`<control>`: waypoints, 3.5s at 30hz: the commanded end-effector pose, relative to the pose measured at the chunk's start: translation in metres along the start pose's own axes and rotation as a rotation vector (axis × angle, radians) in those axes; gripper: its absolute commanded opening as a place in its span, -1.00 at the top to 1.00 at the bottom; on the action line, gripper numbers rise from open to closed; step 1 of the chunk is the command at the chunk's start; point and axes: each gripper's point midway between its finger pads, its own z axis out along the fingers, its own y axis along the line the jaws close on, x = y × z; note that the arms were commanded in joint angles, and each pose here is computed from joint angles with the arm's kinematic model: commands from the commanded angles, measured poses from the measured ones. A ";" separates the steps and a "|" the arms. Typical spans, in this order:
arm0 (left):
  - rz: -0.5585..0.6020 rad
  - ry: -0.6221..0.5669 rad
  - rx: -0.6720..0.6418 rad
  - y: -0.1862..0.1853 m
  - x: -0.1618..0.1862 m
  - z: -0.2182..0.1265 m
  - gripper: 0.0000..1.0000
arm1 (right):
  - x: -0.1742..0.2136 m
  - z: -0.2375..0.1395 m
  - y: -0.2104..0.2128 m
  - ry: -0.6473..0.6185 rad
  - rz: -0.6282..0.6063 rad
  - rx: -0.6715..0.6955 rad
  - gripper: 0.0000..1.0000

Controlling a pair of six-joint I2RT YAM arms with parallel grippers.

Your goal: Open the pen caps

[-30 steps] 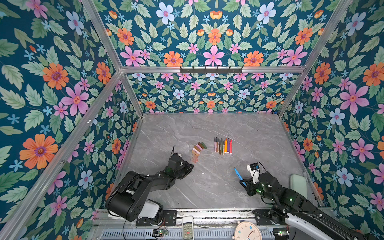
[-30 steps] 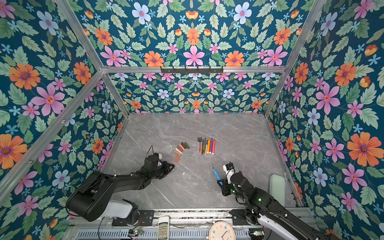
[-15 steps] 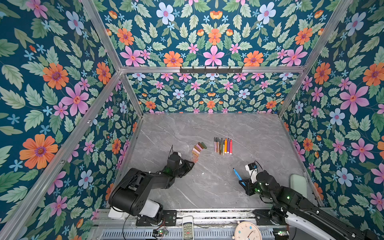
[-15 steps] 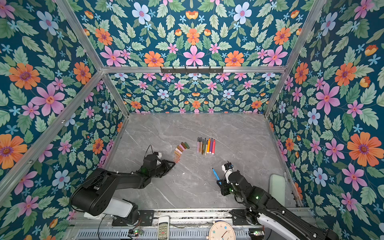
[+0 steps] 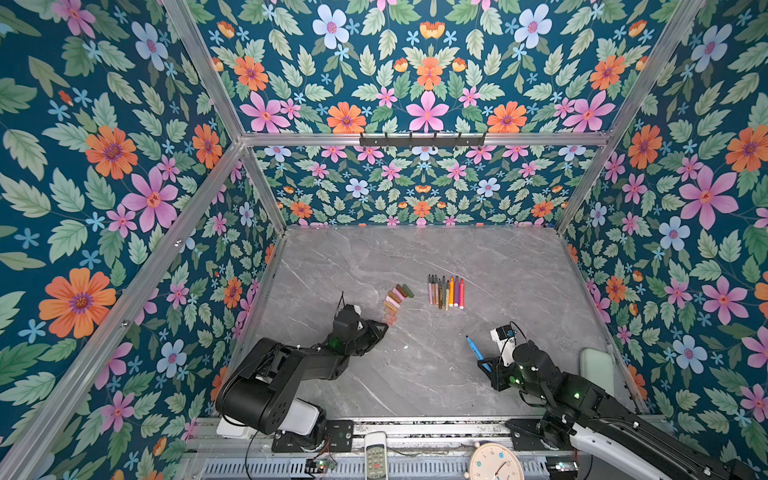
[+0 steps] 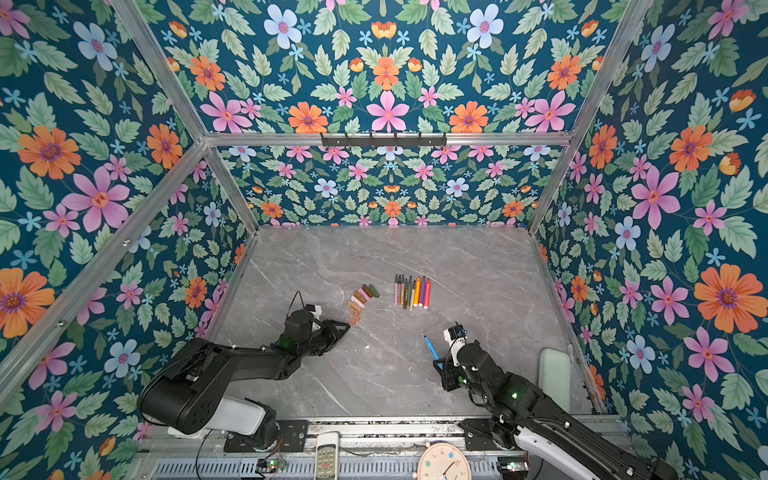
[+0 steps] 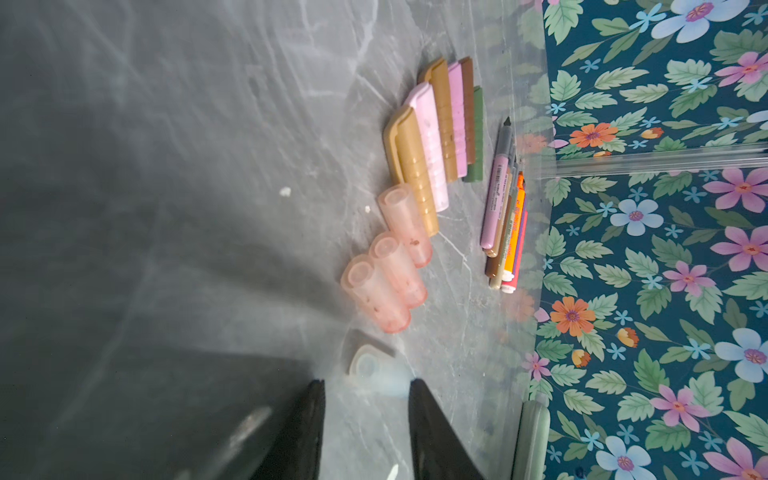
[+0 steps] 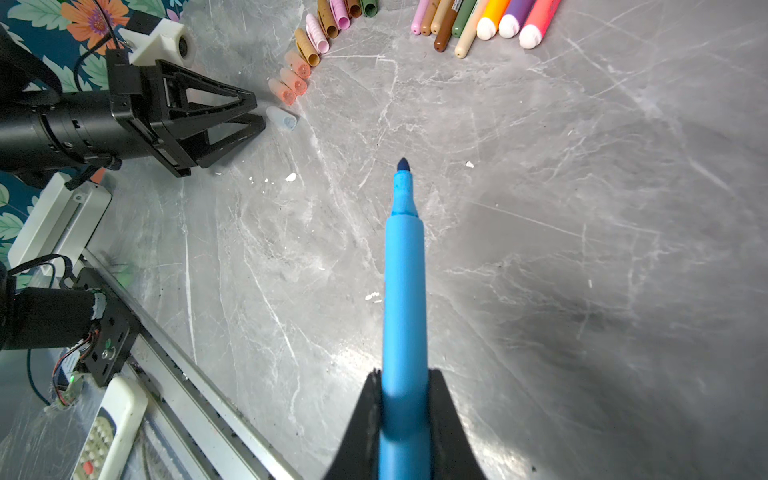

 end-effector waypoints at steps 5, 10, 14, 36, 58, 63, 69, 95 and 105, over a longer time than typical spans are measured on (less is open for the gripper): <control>0.003 -0.012 0.004 0.000 0.000 -0.005 0.28 | -0.004 0.000 0.002 -0.015 0.004 -0.004 0.95; 0.010 -0.016 0.008 -0.002 0.000 -0.007 0.28 | -0.004 0.001 0.002 -0.010 0.004 -0.002 0.95; 0.035 -0.026 0.025 -0.008 -0.003 -0.011 0.29 | -0.005 0.001 0.002 -0.008 0.006 0.003 0.95; 0.623 -0.314 -0.207 -0.013 -0.046 -0.100 0.26 | -0.091 0.013 -0.081 -0.191 0.337 0.158 1.00; 0.607 -0.353 -0.216 -0.008 -0.049 -0.103 0.17 | -0.174 0.124 -0.115 -0.188 0.308 0.118 1.00; 0.604 -0.349 -0.219 -0.008 -0.049 -0.102 0.17 | -0.175 0.136 -0.125 -0.165 0.341 0.145 1.00; 0.604 -0.346 -0.222 -0.007 -0.049 -0.102 0.17 | -0.167 0.144 -0.132 -0.146 0.399 0.155 1.00; 0.605 -0.344 -0.222 -0.007 -0.049 -0.101 0.17 | -0.149 0.150 -0.138 -0.140 0.476 0.099 0.59; 0.605 -0.346 -0.220 -0.007 -0.049 -0.102 0.17 | -0.147 0.150 -0.135 -0.141 0.475 0.060 -0.08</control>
